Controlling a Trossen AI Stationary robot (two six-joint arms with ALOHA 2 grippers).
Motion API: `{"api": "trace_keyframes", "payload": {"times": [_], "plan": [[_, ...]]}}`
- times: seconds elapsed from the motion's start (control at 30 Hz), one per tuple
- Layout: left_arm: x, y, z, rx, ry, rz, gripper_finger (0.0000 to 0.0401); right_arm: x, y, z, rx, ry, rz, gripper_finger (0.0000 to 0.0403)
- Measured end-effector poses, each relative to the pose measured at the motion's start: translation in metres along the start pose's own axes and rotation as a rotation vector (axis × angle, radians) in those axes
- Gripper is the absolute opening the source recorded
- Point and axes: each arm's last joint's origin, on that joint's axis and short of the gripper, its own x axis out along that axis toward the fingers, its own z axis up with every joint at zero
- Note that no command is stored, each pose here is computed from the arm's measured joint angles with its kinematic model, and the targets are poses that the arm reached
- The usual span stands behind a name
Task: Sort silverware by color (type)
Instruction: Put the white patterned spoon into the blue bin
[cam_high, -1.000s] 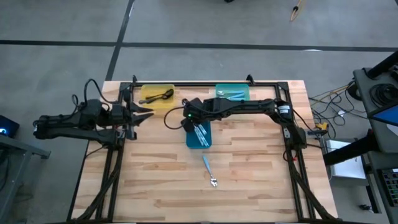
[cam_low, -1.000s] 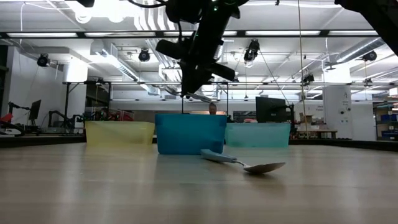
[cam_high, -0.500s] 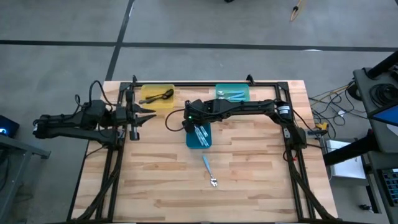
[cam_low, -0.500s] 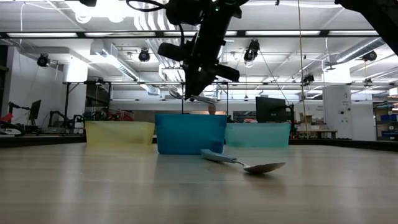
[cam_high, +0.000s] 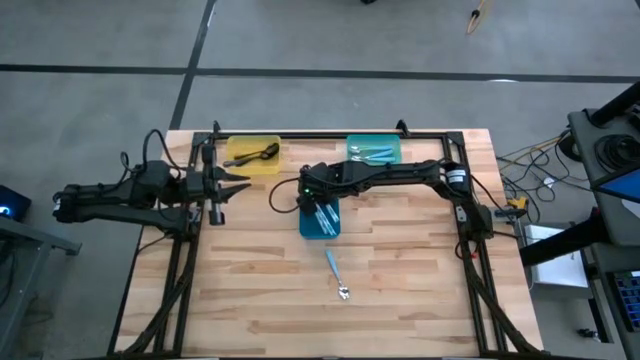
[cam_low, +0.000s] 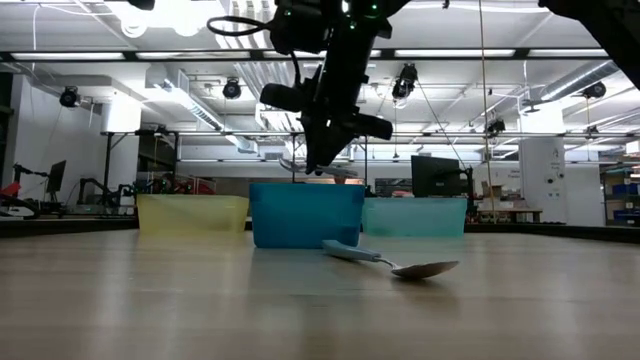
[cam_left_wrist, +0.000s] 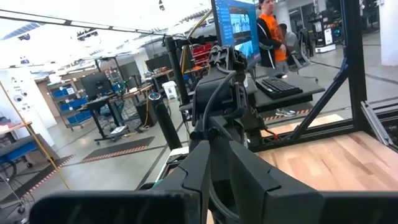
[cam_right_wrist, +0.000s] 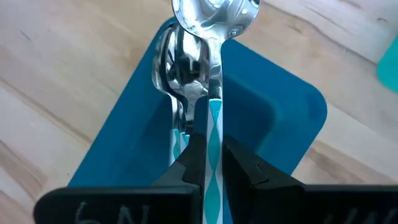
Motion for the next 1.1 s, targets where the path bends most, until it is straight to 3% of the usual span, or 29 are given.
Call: {"api": "trace_keyframes", "payload": {"times": [0.47,1.1], "plan": [[0.007,-0.002,-0.002,0.018,0.016,-0.004,0.0039,0.012,0.002,-0.002,0.062,-0.031,0.050,0.0023],[0.013,-0.002,-0.003,0.028,0.011,-0.002,0.0039,0.016,0.012,-0.014,0.044,-0.035,0.099,0.0023]]}}
